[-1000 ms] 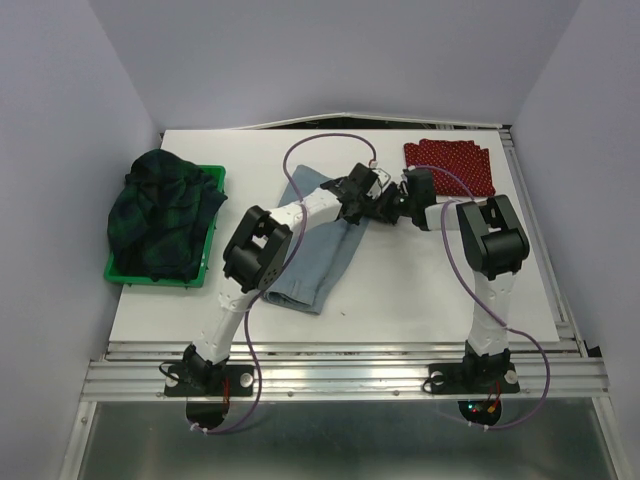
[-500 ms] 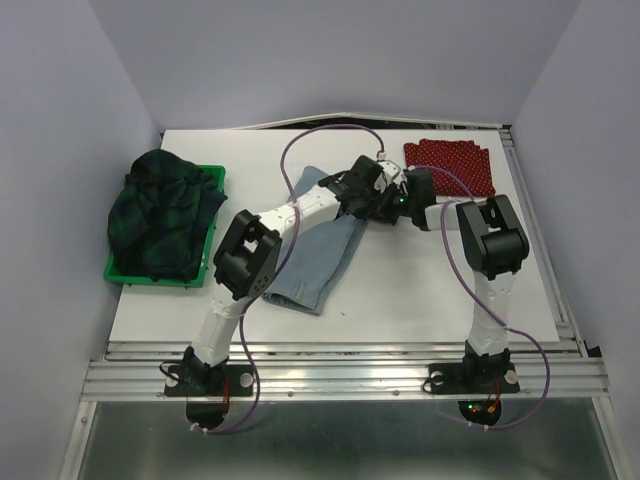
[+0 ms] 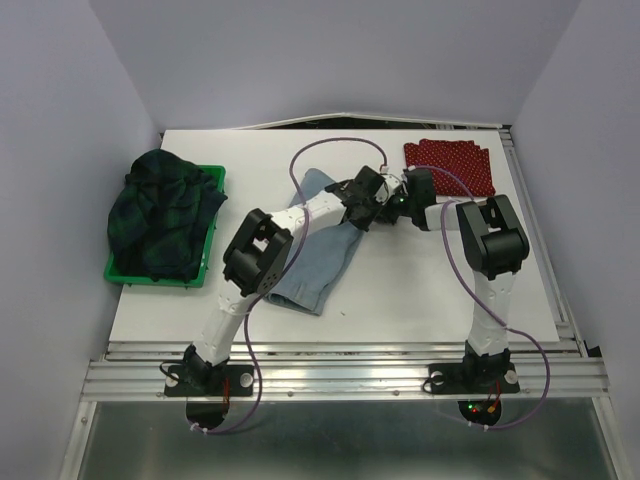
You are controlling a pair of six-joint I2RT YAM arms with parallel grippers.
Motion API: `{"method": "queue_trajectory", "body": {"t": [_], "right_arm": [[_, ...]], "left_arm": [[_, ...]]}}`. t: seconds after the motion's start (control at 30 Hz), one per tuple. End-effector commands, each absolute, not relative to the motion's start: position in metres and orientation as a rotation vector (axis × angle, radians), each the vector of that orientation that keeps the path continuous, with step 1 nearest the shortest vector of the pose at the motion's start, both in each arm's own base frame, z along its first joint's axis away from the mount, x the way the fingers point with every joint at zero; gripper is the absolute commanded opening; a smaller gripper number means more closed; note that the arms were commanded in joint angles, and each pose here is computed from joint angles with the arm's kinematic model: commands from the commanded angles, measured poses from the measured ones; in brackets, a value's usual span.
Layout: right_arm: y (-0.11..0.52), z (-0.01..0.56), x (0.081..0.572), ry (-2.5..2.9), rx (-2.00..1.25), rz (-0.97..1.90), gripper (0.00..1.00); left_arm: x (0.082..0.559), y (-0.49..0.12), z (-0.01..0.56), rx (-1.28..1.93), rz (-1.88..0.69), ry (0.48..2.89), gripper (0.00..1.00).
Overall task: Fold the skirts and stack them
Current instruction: Fold the skirt
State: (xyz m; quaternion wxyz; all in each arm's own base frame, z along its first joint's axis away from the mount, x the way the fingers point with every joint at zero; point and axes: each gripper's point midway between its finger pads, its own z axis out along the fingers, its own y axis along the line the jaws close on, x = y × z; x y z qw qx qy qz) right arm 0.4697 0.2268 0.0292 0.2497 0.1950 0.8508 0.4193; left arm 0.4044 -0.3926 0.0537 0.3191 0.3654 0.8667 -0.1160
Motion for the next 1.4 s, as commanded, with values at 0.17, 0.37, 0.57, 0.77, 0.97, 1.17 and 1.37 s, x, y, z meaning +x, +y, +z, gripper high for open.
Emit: {"method": "queue_trajectory", "body": {"t": [0.17,0.37,0.57,0.77,0.97,1.17,1.37], "right_arm": [[0.206,0.042,0.478,2.305,0.570,0.942,0.18],[0.200,0.047,0.481,2.340,0.567,0.866,0.22],[0.192,0.080,0.486,2.326,0.485,0.826,0.52],[0.164,0.111,0.485,2.320,0.442,0.635,0.53],[0.196,0.151,0.469,2.260,0.312,0.904,0.50],[0.235,0.141,0.468,2.297,0.262,1.102,0.45],[0.251,0.075,0.453,2.435,0.250,1.086,0.43]], "left_arm": [[0.407,-0.404,0.095,0.985,-0.457,2.185,0.31],[0.387,-0.391,0.170,0.987,-0.514,2.082,0.46],[0.350,-0.348,0.216,0.996,-0.516,2.036,0.66],[0.299,-0.285,0.189,1.151,-0.440,2.119,0.59],[0.232,-0.244,0.140,1.345,-0.435,2.213,0.55],[0.183,-0.238,0.093,1.561,-0.392,2.254,0.48],[0.181,-0.247,0.082,1.601,-0.367,2.286,0.48]]}}
